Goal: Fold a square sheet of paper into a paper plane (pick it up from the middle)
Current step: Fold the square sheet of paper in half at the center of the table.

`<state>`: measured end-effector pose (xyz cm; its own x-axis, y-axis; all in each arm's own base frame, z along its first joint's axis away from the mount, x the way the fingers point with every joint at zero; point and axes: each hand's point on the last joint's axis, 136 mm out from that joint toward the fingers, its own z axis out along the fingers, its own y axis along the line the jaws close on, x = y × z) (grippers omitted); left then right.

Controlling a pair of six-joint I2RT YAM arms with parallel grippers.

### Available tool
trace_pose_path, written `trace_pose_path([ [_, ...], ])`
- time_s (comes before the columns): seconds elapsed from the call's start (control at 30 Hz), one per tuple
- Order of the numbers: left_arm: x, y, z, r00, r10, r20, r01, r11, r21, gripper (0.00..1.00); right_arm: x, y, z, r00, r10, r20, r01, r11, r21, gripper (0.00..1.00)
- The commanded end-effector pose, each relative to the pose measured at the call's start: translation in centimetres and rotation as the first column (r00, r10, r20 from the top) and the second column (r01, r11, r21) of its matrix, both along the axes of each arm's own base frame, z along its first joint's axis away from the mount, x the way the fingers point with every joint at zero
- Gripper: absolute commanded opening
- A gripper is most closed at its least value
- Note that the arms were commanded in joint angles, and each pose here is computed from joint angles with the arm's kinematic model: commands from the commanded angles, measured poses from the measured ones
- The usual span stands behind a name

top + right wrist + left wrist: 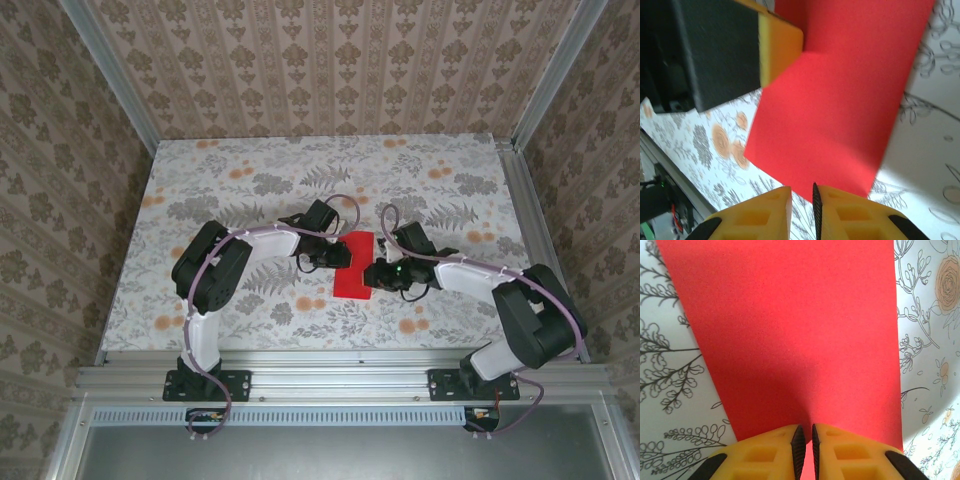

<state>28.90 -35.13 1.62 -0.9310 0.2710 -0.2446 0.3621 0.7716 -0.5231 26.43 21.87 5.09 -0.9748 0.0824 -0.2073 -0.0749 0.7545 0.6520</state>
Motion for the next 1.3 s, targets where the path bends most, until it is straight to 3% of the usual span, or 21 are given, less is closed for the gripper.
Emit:
trace_pose_path([
  [0.0,-4.6,6.2,-7.4,0.986,0.024,-0.167,0.025,0.957,0.290,0.19,1.5,1.4,-0.1,1.000,-0.020,-0.003,0.021,0.999,0.036,0.23],
  [0.3,-4.6,6.2,-7.6,0.986,0.025,-0.165,0.025,0.957,0.290,0.19,-1.8,0.7,-4.4,0.991,0.048,-0.127,-0.055,0.997,-0.057,0.22],
  [0.87,-4.5,7.1,-7.7,0.986,0.033,-0.166,0.018,0.955,0.298,0.19,-8.1,-3.3,-6.6,0.968,0.026,-0.248,-0.074,0.979,-0.188,0.22],
  [1.03,-4.5,6.9,-7.5,0.986,0.029,-0.167,0.020,0.958,0.287,0.19,-6.5,-2.3,-4.0,0.984,0.014,-0.180,-0.038,0.990,-0.132,0.23],
  [1.27,-4.3,6.7,-6.7,0.988,0.025,-0.153,0.018,0.961,0.275,0.19,-0.7,0.4,2.1,0.999,-0.055,0.000,0.055,0.998,-0.007,0.25],
])
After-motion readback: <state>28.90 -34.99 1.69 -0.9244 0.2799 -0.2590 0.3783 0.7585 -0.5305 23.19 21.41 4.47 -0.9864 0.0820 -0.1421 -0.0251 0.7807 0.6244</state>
